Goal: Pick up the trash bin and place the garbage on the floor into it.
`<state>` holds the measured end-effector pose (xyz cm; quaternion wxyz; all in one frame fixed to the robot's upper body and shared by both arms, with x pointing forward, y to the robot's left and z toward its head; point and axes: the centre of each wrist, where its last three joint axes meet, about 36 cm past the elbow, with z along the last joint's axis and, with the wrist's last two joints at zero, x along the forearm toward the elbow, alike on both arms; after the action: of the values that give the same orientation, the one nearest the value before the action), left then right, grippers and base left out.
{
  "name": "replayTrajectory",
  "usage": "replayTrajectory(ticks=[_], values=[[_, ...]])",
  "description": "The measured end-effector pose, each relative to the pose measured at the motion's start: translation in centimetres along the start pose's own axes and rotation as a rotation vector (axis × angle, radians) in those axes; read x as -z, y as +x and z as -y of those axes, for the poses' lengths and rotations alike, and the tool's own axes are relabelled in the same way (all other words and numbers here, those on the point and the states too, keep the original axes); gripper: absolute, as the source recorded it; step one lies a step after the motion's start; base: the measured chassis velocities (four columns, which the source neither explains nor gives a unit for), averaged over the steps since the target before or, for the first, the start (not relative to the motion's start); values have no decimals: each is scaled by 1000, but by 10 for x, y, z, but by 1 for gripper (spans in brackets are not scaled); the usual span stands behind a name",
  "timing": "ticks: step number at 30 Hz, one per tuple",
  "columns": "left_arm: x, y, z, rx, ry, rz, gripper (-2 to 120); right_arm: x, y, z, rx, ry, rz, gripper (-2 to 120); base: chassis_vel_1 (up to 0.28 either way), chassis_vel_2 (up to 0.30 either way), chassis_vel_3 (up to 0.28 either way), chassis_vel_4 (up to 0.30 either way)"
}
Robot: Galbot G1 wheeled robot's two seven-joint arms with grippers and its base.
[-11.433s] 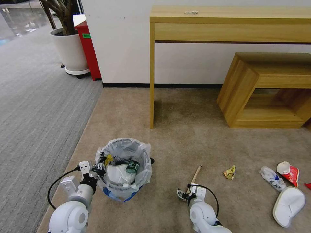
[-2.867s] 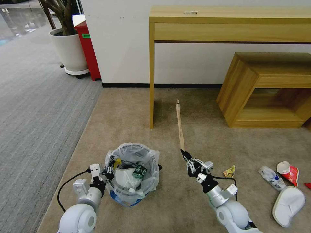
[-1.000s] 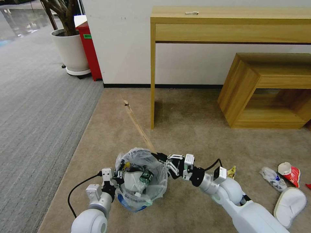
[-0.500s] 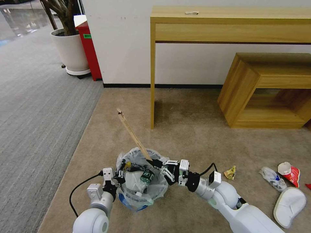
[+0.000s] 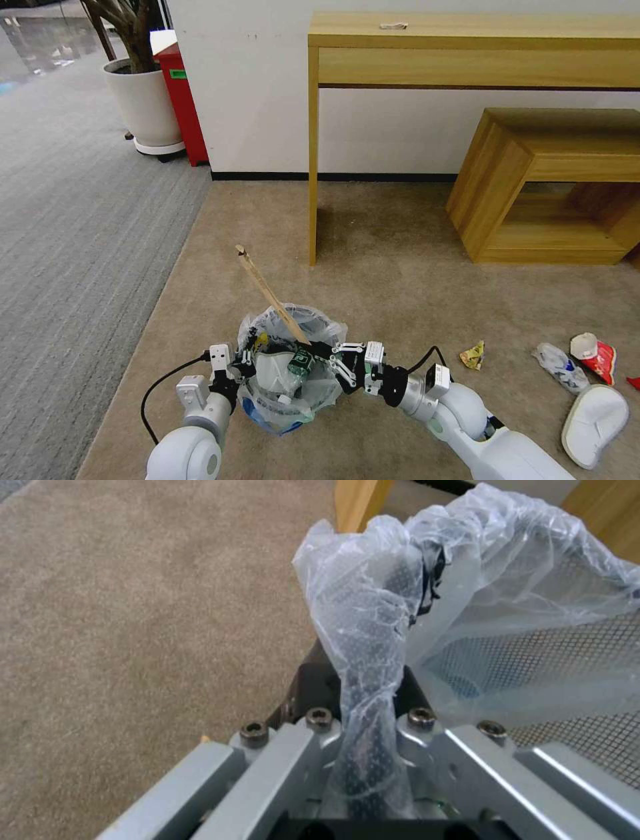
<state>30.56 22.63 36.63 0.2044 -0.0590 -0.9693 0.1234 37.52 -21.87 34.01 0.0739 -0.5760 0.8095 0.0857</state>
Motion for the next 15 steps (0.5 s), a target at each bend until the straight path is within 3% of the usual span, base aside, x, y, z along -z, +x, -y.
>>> replayTrajectory(ticks=[8,15], values=[[4,2,0,-1,9,6,3,-7,8,-5,-7,1,-22,0,0,0,0,0],[8,4,-2,2,11,15,3,-9,13,-7,-3,4,-34,21,0,0,0,0]])
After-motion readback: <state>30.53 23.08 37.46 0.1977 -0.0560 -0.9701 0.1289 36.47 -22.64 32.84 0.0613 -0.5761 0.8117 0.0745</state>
